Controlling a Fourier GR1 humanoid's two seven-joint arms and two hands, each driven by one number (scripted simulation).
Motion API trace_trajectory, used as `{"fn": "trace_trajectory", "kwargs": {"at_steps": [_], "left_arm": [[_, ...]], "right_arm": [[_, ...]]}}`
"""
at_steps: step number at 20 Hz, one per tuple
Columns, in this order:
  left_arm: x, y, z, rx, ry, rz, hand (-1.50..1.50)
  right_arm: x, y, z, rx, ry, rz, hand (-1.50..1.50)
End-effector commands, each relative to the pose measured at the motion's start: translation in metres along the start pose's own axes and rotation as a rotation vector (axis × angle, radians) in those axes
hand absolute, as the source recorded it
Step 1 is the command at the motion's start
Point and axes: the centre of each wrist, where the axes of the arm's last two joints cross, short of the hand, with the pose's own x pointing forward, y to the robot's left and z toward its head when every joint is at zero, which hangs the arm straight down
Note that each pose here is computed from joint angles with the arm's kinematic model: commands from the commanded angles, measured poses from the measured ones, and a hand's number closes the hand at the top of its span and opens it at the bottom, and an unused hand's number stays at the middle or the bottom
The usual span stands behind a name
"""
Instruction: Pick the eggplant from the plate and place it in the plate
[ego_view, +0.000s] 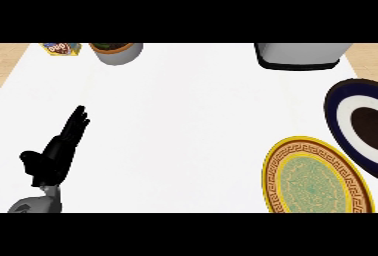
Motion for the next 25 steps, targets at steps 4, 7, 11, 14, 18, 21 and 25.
{"fn": "trace_trajectory", "kwargs": {"at_steps": [4,7,11,14,18,21,25], "left_arm": [[-0.017,0.008,0.003,0.012,0.006,-0.002,0.00],[-0.012,-0.007,0.008,0.003,0.003,0.004,0.00],[0.001,0.000,-0.008,-0.009,0.005,0.002,0.00],[-0.009,-0.011,-0.001,-0.001,-0.003,0.004,0.00],[0.006,-0.032,-0.015,-0.009,-0.008,0.010,0.00],[-0.001,-0.003,-0.004,-0.019,-0.007,0.001,0.00],[-0.005,-0.015,0.003,-0.012,-0.010,0.003,0.00]], "right_arm": [[-0.052,-0.094,0.033,-0.059,-0.006,-0.225,-1.50],[-0.053,-0.139,0.033,-0.060,-0.020,-0.213,-1.50],[-0.080,-0.176,0.073,-0.009,-0.056,-0.199,-1.50],[-0.089,-0.187,0.083,0.026,-0.073,-0.214,-1.50],[-0.095,-0.188,0.090,0.057,-0.089,-0.153,-1.50],[-0.100,-0.193,0.100,0.071,-0.062,-0.130,-1.50],[-0.102,-0.190,0.099,0.022,-0.110,-0.125,-1.50]]}}
